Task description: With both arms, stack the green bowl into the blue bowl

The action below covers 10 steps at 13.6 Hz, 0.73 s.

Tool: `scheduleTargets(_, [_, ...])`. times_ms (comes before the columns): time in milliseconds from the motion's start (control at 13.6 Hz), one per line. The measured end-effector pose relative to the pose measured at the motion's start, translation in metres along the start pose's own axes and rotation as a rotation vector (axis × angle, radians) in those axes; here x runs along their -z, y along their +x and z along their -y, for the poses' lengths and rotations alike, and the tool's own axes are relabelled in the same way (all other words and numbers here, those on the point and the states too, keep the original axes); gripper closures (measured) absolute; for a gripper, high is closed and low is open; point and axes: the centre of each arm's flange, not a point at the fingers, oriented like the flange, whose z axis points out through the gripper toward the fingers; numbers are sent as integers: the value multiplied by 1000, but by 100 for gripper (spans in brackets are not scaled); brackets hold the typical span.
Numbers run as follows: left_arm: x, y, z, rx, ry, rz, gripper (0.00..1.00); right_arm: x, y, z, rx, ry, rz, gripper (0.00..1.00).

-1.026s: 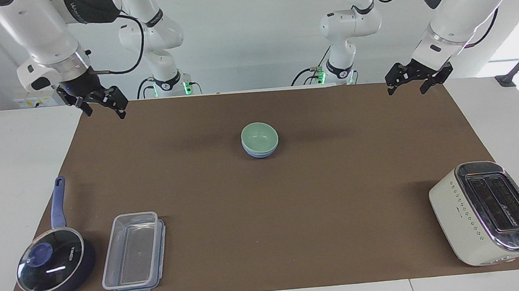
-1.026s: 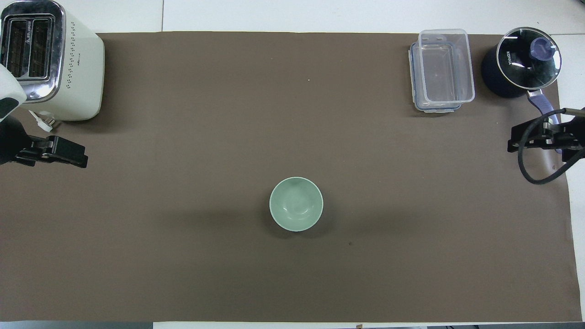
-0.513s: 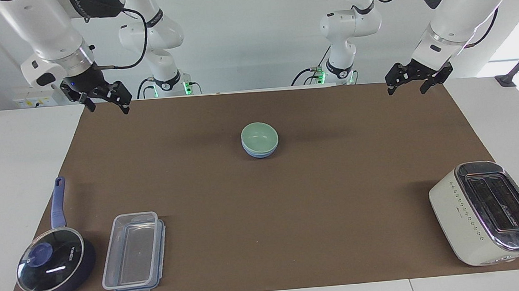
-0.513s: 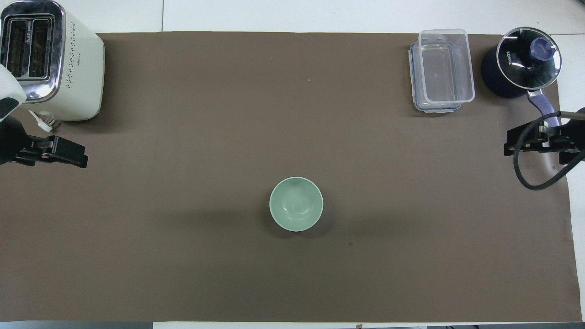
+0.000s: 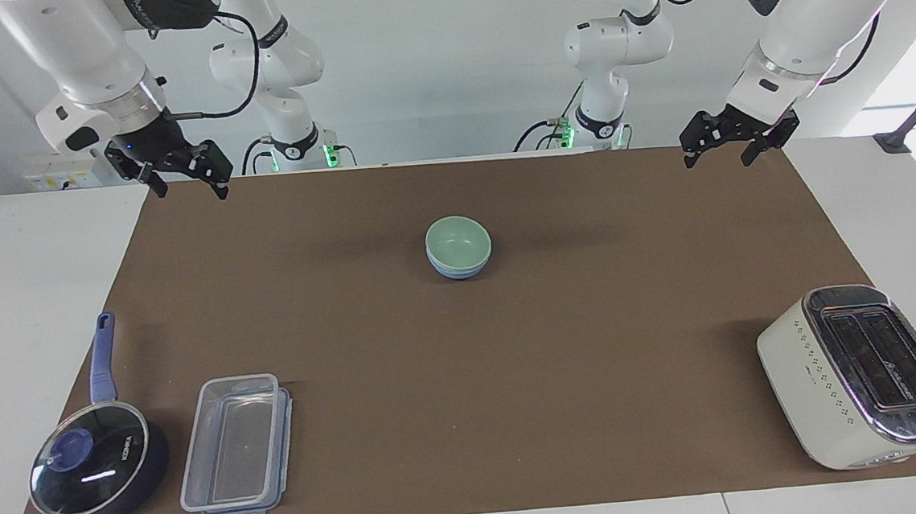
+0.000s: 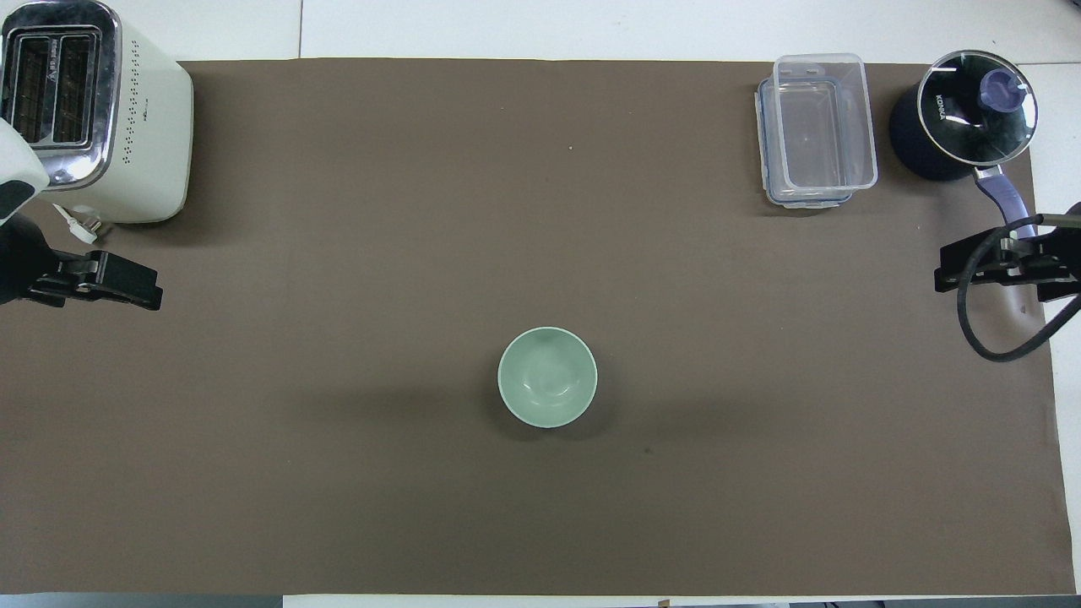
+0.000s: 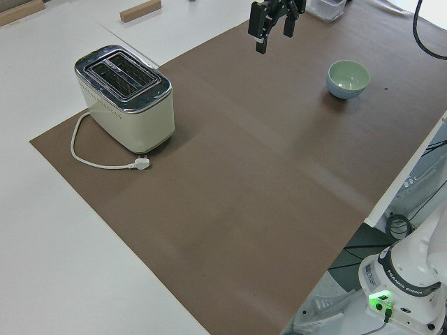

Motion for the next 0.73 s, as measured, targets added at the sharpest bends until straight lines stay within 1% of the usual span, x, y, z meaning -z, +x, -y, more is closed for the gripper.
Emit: scheduleTargets(733, [0, 0, 0, 0, 0, 0, 0, 0, 0, -5, -2, -15, -2, 0])
